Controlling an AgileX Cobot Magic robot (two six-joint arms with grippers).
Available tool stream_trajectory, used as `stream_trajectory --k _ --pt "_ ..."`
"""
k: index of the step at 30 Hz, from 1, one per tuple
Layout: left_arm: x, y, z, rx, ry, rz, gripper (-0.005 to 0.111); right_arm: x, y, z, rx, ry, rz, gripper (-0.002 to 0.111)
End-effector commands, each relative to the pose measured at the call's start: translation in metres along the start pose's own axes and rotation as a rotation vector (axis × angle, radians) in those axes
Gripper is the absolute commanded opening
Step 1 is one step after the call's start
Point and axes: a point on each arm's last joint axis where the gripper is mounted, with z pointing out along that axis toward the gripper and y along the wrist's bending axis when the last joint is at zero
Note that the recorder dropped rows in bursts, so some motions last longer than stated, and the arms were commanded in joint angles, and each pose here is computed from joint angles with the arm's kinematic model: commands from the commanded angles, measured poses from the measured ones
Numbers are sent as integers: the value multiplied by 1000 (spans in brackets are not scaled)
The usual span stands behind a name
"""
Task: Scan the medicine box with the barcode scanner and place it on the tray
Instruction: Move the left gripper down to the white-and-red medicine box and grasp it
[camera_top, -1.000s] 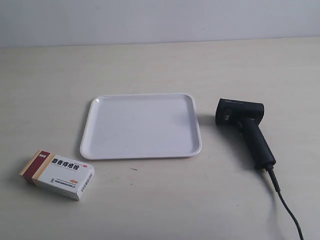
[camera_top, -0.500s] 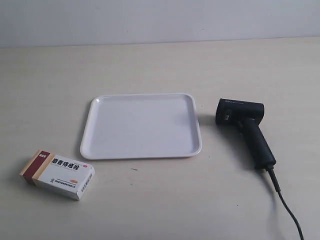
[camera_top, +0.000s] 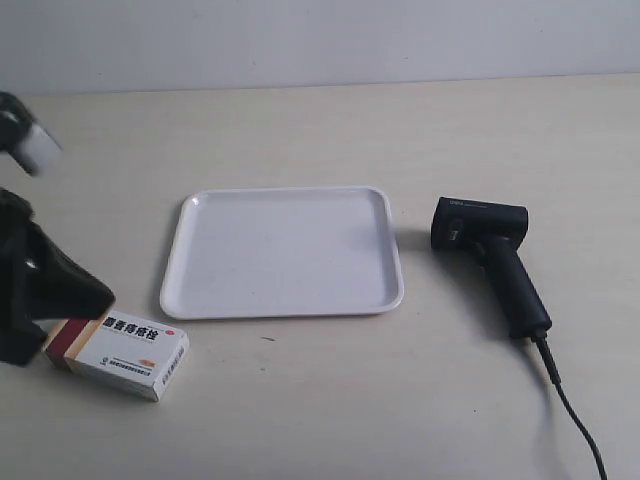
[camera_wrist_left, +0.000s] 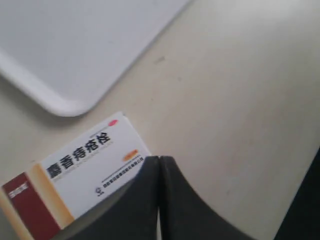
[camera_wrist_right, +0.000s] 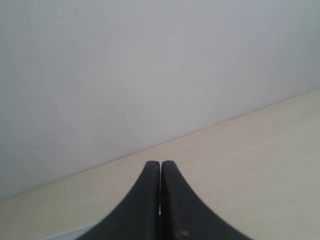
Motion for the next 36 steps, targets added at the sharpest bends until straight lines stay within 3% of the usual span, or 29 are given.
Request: stream_trajectory --k 1,8,20,25,30,32,36 --pt "4 1 34 36 198 146 0 1 -1 0 6 -4 -11 1" --pt "12 9 47 13 306 122 0 1 -1 0 5 -4 -2 1" --pt "17 21 45 -86 380 241 2 1 -1 0 5 -2 -4 1" --pt "14 22 46 -111 363 241 31 1 -1 0 5 -2 -4 1" --pt "14 22 46 -107 364 266 83 2 -1 0 6 3 -3 1" --pt "14 23 47 -95 364 380 105 2 -1 0 6 3 -3 1" --pt "9 31 56 -133 327 511 105 2 -1 0 6 7 -3 1"
